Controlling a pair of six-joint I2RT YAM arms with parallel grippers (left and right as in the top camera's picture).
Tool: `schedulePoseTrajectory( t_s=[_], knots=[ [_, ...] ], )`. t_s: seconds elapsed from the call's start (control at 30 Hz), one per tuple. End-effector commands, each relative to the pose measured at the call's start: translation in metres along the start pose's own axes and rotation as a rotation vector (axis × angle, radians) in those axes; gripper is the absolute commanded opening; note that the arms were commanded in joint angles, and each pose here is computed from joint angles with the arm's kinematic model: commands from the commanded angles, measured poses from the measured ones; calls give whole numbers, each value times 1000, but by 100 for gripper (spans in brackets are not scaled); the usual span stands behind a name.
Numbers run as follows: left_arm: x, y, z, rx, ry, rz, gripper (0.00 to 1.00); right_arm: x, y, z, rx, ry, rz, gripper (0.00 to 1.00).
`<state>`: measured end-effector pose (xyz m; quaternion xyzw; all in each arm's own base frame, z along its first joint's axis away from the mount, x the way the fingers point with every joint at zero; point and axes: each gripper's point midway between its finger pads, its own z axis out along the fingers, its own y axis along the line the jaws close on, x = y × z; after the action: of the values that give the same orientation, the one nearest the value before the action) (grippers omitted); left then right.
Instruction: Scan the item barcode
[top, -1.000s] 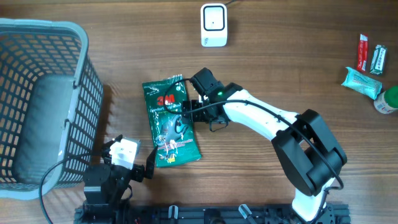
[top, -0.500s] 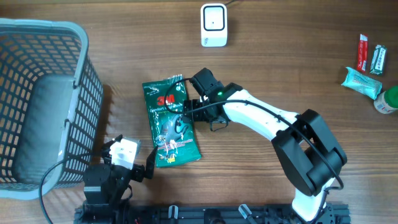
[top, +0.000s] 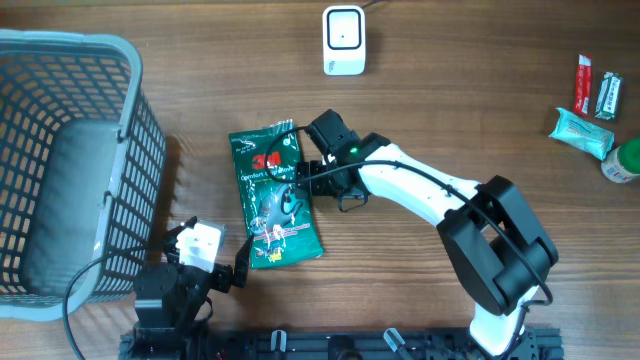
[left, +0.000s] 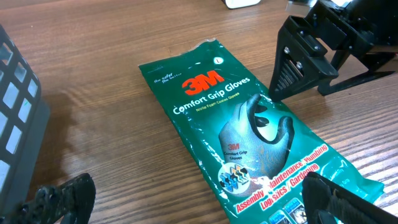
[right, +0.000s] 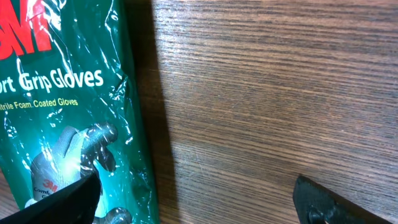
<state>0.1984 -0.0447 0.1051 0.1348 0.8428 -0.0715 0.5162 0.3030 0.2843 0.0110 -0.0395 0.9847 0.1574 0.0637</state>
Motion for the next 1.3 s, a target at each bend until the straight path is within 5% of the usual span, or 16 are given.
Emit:
schedulePoseTrajectory(
  t_s=[0.0, 1.27],
  knots=[
    [0, -2, 0, 14, -7, -7, 100, 5, -8, 6, 37, 10, 7, 100],
    [0, -2, 0, 14, -7, -7, 100, -17, 8, 8, -26, -77, -15, 100]
  ],
)
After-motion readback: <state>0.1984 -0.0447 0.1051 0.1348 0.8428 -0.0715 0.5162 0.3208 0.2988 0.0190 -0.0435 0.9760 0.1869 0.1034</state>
